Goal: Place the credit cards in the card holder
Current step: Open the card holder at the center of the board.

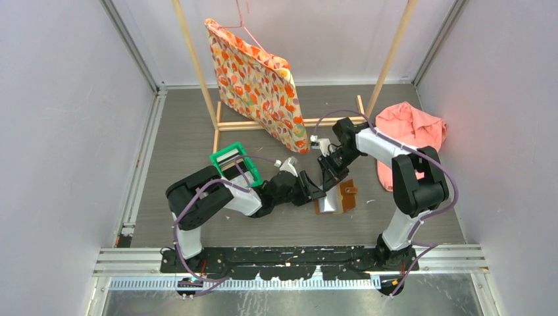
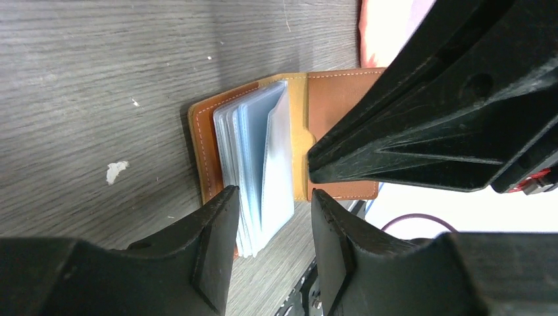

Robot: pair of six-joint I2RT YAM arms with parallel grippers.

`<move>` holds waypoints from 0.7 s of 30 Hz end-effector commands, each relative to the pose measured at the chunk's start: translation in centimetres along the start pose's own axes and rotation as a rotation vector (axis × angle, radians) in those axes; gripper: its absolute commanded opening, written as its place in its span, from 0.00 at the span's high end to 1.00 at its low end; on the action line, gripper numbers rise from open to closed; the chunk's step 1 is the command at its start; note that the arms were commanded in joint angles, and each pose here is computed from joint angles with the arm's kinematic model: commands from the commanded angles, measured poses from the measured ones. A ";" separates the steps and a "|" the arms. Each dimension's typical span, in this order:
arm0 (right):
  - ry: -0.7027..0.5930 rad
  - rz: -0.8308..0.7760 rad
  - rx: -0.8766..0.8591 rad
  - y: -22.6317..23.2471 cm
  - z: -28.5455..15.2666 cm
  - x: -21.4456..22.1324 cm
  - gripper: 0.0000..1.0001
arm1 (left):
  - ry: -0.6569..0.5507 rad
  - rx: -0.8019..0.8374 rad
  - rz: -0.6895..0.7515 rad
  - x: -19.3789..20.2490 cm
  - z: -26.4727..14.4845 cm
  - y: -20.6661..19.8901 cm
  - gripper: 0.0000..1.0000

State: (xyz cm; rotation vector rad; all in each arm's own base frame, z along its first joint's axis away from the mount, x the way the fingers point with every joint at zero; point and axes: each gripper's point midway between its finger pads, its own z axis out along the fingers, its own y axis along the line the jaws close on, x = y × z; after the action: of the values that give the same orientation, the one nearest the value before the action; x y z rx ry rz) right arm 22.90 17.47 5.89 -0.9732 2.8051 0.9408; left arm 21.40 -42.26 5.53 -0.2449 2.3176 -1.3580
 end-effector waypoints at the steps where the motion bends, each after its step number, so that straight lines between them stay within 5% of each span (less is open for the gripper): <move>1: -0.053 -0.083 0.116 -0.7 -2.4 -0.3 0.88 | -0.053 0.060 0.022 -1.6 0.3 -2.1 0.54; 8: 0.168 -0.081 0.104 -2.4 -0.9 4.0 0.92 | -0.018 0.043 0.132 -1.2 -1.0 -2.3 0.44; 21: 0.295 0.035 0.125 -5.2 1.9 5.8 0.95 | 0.057 0.061 0.113 1.1 0.0 -2.3 0.41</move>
State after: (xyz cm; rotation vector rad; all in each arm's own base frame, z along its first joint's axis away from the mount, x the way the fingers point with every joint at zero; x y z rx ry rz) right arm 20.55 12.81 1.59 -1.1305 3.0422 0.7255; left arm 20.26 -42.75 6.59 -0.0676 2.3161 -1.3550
